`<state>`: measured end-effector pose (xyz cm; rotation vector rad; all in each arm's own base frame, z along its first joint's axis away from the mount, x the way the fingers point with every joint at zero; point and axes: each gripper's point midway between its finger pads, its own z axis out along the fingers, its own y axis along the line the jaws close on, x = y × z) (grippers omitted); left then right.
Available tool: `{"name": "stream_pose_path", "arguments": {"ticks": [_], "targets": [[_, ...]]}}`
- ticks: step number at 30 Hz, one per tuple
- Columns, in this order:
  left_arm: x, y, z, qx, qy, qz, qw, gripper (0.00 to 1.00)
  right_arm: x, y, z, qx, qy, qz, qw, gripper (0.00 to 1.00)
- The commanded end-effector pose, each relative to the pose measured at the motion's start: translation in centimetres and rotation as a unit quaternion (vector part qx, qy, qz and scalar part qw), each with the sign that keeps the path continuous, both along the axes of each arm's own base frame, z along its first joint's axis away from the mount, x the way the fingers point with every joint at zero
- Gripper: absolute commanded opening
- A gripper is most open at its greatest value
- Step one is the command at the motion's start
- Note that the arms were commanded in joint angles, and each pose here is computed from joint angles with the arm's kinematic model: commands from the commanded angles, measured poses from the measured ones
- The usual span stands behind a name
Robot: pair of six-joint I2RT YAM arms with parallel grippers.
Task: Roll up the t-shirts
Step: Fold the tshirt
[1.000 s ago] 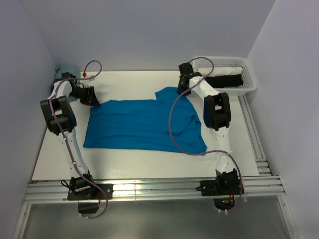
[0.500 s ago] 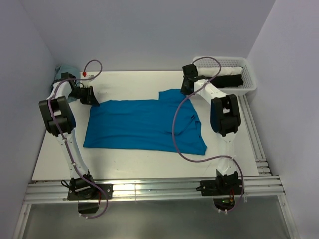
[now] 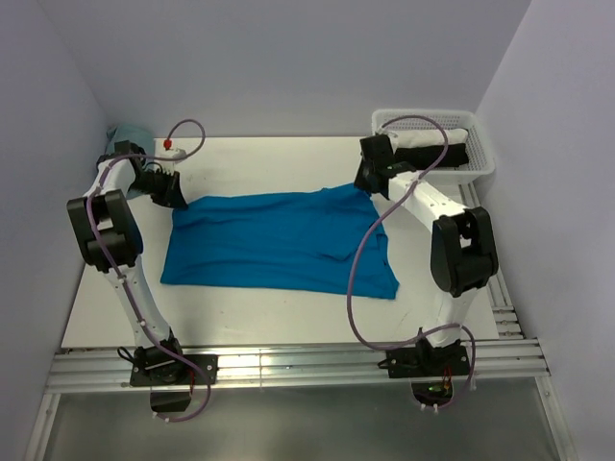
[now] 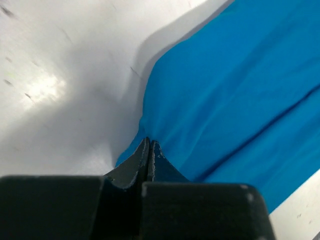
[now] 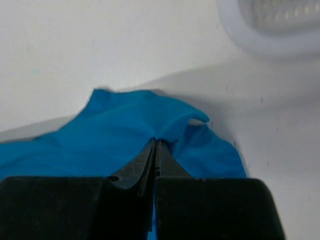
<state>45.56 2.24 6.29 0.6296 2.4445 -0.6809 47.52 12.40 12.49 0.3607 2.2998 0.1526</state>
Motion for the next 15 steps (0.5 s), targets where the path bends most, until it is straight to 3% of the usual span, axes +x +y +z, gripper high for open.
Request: {"name": "stream_pose_path", "arguments": {"ticks": [1,15], "targets": [[-2.5,0.1,1.3,0.037,-0.017,-0.047,0.998,0.00,-2.1,0.1,0.6,-0.002,-0.013,-0.015,1.000,0.00],[-7.4,1.5,0.3,0.109,-0.022,-0.060,0.992,0.01,-11.1,-1.1,-1.2,0.008,0.005,-0.043,0.999,0.00]]}}
